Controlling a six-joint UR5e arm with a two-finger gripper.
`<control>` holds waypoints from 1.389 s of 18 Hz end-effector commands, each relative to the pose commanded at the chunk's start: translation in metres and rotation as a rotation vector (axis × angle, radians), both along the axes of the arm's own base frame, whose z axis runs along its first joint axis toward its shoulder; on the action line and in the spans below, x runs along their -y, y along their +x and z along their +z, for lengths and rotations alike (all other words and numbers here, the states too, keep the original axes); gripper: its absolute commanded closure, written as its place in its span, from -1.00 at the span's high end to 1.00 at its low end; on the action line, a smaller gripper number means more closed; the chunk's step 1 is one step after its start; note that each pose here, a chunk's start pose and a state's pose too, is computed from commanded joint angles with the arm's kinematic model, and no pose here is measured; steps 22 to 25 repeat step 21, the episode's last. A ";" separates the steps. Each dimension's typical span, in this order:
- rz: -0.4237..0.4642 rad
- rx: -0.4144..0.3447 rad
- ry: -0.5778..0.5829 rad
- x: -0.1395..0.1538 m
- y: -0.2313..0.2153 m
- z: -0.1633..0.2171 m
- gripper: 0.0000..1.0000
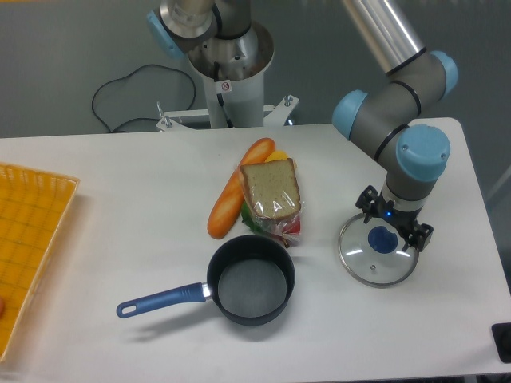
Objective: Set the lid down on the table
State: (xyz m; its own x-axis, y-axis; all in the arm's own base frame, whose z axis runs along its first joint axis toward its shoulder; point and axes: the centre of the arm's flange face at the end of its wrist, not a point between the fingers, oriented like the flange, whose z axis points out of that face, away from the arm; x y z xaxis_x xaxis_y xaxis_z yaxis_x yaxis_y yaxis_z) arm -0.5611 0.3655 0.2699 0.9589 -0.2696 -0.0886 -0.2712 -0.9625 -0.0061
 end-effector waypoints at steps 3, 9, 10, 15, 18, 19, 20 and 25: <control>-0.080 0.013 -0.022 -0.002 0.002 0.009 1.00; -0.108 0.020 -0.025 -0.002 -0.006 0.032 1.00; -0.115 0.015 -0.026 -0.004 -0.009 0.037 1.00; -0.191 0.052 -0.071 -0.004 -0.021 0.057 1.00; -0.192 0.039 -0.067 -0.006 -0.026 0.064 1.00; -0.191 0.043 -0.070 -0.006 -0.029 0.068 1.00; -0.191 0.051 -0.073 -0.007 -0.031 0.069 1.00; -0.191 0.054 -0.073 -0.007 -0.032 0.072 1.00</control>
